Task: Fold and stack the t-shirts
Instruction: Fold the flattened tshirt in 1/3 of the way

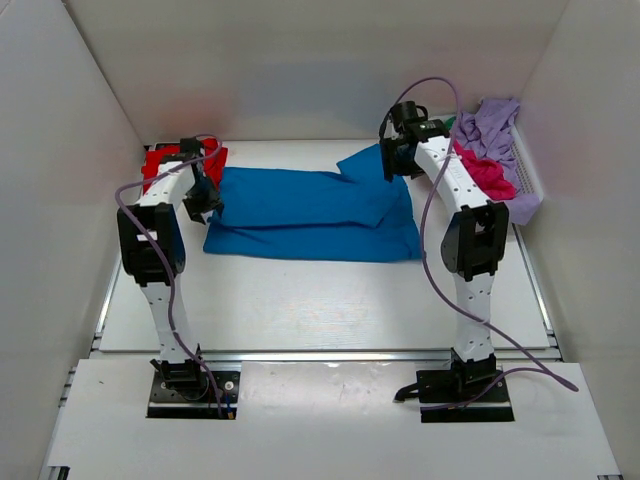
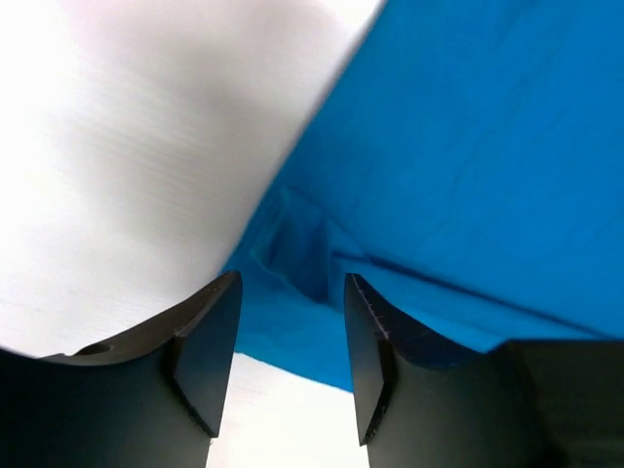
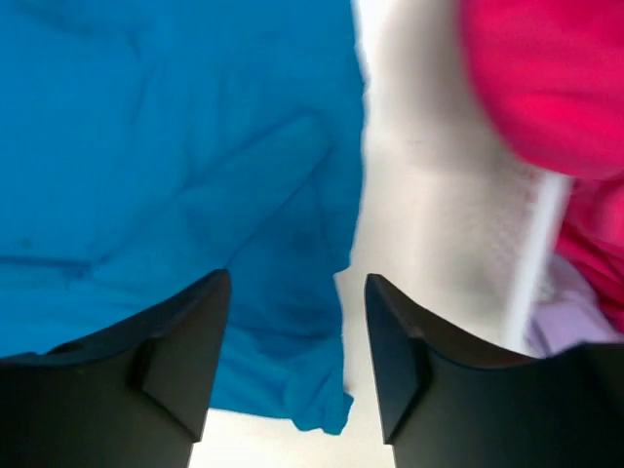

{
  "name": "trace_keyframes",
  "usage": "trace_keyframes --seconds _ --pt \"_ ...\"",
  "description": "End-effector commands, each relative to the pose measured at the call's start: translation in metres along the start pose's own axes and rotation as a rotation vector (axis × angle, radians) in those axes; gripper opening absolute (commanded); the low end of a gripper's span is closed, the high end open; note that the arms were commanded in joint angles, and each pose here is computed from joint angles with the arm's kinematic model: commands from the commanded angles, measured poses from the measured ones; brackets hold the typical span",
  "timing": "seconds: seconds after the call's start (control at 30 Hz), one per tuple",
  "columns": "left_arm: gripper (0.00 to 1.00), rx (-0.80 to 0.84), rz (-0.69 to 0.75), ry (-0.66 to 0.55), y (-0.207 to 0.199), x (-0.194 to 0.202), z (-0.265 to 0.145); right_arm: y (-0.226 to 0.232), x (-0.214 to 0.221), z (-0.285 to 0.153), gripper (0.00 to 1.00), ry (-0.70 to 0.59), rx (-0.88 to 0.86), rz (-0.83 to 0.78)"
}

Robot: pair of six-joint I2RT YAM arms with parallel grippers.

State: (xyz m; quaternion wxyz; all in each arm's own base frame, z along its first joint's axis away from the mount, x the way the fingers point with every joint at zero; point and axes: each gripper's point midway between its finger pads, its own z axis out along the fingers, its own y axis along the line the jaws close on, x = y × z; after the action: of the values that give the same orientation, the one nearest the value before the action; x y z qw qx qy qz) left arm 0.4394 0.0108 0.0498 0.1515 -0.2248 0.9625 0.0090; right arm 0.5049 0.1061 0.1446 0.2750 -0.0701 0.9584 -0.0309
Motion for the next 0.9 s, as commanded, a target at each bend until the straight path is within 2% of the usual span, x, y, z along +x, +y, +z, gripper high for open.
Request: trace_keyframes --seconds 0.0,0.07,0.13,0.27,0.43,0.57,0.7,0.87 --pt "0.58 -0.033 -0.005 -0.136 0.015 -0.036 -0.047 -0.039 -0.039 -0.057 0.57 -0.166 0.120 0.107" --pt "0.55 -0.055 0.015 -0.099 0.023 -0.024 -0.046 -0.046 -0.027 -0.064 0.57 -0.141 0.103 0.146" --pt "0.54 -0.087 0.062 -0.028 0.034 0.009 -0.041 -0.048 0.009 -0.057 0.54 -0.046 0.085 0.176" --pt "0.52 -0.082 0.109 0.058 0.042 0.070 -0.026 -0.044 0.062 -0.058 0.52 0.021 0.051 0.202" --pt "0.55 -0.082 0.114 0.068 0.044 0.105 -0.019 -0.031 0.127 -0.056 0.53 0.105 0.016 0.247" --pt "0.55 -0.064 0.075 -0.003 0.035 0.101 -0.025 -0.020 0.159 -0.059 0.57 0.134 -0.023 0.294" --pt "0.59 -0.044 0.008 -0.105 0.029 0.082 -0.036 -0.010 0.176 -0.057 0.59 0.136 -0.040 0.333" --pt "0.65 -0.072 -0.014 -0.106 0.029 0.070 -0.027 0.001 0.182 -0.052 0.60 0.155 -0.069 0.344"
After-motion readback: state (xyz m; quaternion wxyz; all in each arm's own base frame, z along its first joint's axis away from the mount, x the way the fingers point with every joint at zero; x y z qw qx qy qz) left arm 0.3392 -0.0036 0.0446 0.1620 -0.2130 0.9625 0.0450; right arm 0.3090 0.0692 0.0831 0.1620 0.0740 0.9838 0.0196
